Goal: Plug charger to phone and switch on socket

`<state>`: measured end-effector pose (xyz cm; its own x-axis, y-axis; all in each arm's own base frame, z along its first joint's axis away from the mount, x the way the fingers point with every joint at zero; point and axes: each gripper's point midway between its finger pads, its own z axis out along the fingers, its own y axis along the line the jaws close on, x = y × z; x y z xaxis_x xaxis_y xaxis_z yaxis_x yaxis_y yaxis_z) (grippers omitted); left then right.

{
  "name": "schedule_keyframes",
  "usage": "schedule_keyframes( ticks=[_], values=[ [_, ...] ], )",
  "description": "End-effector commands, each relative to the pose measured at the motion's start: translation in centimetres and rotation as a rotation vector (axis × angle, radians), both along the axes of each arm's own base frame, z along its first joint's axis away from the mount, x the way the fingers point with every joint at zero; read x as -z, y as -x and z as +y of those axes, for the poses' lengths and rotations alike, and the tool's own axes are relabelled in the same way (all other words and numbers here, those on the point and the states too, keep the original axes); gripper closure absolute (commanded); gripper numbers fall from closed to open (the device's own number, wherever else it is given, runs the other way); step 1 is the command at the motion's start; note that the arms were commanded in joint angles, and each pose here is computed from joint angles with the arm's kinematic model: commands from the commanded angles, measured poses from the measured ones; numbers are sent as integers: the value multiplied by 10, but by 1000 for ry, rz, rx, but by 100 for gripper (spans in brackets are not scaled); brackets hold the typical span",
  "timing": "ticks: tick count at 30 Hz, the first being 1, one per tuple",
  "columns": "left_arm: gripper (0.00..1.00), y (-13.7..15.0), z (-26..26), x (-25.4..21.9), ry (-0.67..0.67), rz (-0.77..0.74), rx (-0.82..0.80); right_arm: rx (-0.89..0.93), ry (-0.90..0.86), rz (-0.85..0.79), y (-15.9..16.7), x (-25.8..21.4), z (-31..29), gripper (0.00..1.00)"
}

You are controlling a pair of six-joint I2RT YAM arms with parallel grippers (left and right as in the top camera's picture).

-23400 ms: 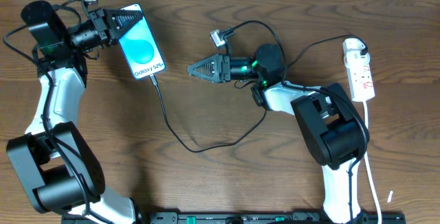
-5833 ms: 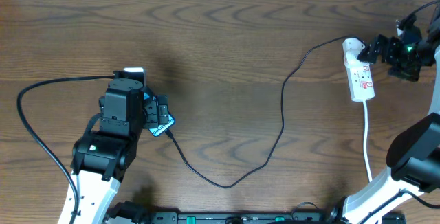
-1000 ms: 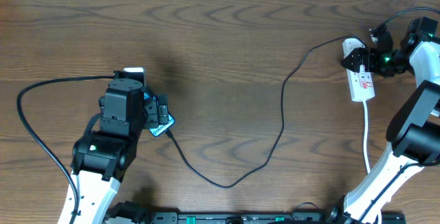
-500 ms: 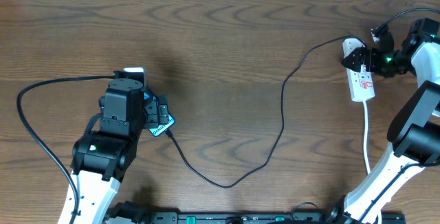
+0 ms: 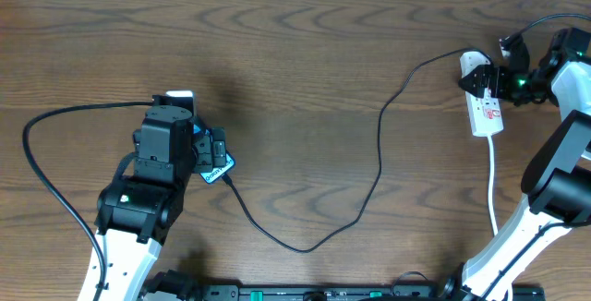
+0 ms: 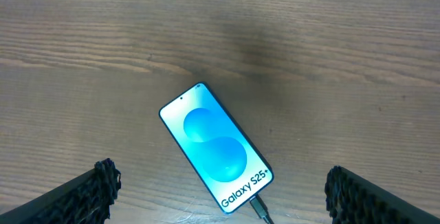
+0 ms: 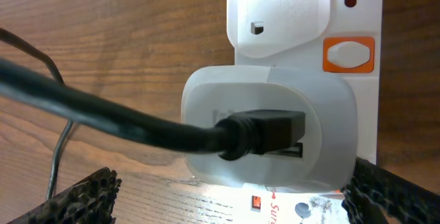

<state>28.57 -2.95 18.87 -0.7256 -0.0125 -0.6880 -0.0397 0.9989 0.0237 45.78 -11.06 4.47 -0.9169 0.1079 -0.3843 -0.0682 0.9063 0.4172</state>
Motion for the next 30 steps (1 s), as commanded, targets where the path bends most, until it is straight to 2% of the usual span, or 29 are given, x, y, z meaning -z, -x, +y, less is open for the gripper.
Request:
schedule_keyframes(
  ticks=[1,30],
  values=[
    [2,-1,3,-1,-21,-2,-5,-24,-138,62,14,16,34,1],
    [3,-1,3,-1,-21,-2,-5,-3,-178,74,14,16,41,1]
  ],
)
